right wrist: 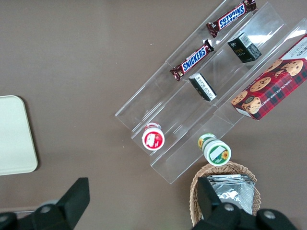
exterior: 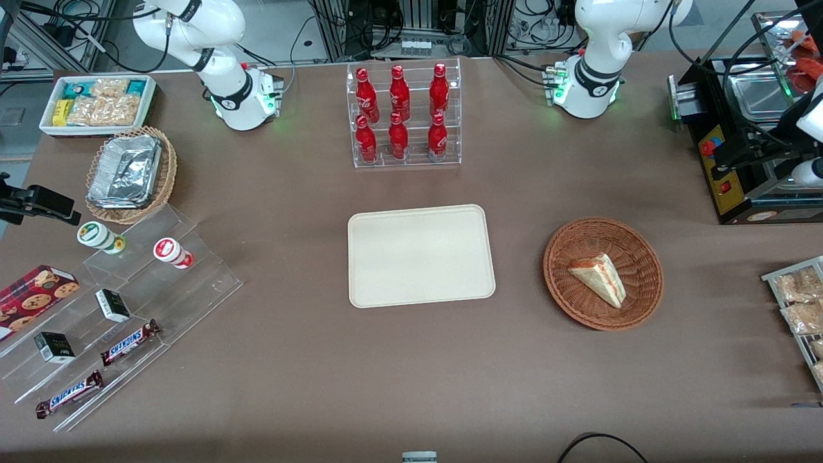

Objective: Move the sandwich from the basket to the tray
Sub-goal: 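Move the left gripper over the wrapped sandwich in the wicker basket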

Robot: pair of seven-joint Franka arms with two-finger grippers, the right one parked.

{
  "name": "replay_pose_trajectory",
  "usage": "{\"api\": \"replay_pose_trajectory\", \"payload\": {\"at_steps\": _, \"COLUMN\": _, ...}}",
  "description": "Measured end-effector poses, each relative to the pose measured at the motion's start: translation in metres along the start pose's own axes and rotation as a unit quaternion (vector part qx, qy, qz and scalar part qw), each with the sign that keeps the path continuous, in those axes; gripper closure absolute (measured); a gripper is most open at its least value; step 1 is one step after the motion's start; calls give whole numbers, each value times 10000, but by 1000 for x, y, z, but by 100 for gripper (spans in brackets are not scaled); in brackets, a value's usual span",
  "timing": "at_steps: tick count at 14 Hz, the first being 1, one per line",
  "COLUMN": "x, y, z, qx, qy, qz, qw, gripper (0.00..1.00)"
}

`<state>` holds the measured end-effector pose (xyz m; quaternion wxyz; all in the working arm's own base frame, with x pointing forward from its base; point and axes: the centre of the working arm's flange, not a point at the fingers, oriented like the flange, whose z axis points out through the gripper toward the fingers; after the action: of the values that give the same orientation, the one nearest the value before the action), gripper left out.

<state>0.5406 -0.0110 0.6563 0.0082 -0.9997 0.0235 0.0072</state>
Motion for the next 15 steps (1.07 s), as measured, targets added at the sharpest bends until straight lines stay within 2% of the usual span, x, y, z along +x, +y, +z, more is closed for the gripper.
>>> {"api": "replay_pose_trajectory", "payload": {"at_steps": 5, "x": 4, "y": -2, "z": 10, "qx": -3, "qy": -66, "qz": 1, "qw": 10000, "gripper": 0}}
{"api": "replay_pose_trajectory", "payload": {"at_steps": 10, "x": 28, "y": 5, "z": 108, "qx": -1, "qy": -13, "qz": -314, "qw": 9995, "gripper": 0}}
{"api": "replay_pose_trajectory", "payload": {"at_steps": 13, "x": 30, "y": 15, "z": 175, "qx": -5, "qy": -18, "qz": -899, "qw": 9960, "gripper": 0}}
{"api": "replay_pose_trajectory", "payload": {"at_steps": 15, "x": 29, "y": 21, "z": 211, "qx": -13, "qy": -25, "qz": -1567, "qw": 9876, "gripper": 0}}
